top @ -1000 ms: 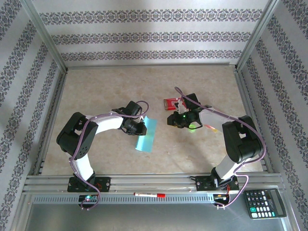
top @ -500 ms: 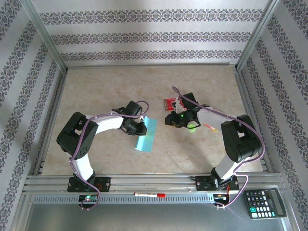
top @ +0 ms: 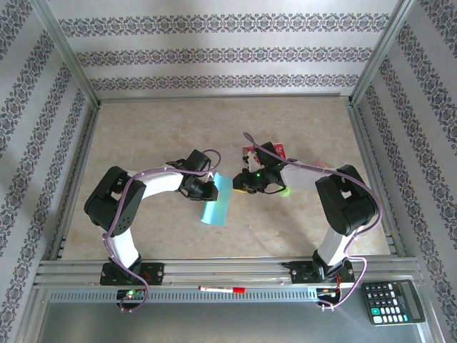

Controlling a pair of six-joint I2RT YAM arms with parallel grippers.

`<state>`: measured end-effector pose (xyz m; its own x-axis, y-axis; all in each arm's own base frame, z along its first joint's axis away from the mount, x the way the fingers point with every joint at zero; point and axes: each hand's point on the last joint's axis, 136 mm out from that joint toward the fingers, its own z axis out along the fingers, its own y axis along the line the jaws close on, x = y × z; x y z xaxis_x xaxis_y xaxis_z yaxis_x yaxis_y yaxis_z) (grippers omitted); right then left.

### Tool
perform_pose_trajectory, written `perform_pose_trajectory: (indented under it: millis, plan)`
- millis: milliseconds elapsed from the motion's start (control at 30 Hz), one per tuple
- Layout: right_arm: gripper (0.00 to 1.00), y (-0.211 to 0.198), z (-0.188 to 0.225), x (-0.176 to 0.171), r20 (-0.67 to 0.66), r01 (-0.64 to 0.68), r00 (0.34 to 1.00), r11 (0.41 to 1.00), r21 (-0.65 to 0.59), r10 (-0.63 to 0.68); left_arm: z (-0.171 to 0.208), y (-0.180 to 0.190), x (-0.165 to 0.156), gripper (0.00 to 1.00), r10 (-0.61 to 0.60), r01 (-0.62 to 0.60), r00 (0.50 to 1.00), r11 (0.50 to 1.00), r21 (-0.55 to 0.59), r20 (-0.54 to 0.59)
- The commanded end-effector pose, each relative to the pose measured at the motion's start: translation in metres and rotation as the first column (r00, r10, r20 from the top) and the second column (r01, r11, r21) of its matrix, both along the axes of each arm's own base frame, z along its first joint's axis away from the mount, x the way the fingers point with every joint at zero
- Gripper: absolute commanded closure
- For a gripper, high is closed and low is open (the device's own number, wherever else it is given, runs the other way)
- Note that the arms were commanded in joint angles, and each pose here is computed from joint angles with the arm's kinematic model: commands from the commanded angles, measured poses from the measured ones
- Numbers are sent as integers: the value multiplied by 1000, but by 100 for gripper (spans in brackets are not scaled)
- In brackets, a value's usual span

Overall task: Fold a paper plane with a square sheet of paper (pick it up from the middle)
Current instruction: Hold the square sheet of paper at the center of the table.

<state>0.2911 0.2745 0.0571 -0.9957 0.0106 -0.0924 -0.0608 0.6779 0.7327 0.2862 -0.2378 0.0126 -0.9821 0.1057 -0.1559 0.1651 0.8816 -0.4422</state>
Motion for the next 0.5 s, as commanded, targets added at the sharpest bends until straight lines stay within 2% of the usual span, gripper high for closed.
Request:
perform_pose_trajectory:
  millis: [0, 467]
  plan:
    - [82, 18, 7, 5, 9, -6, 1000, 999, 38, 6, -57, 58, -42, 79, 33, 11, 988, 959, 283, -152]
    - [89, 34, -16, -16, -66, 3, 998, 1000, 28, -1, -58, 58, -43, 79, 36, 9, 987, 959, 282, -154]
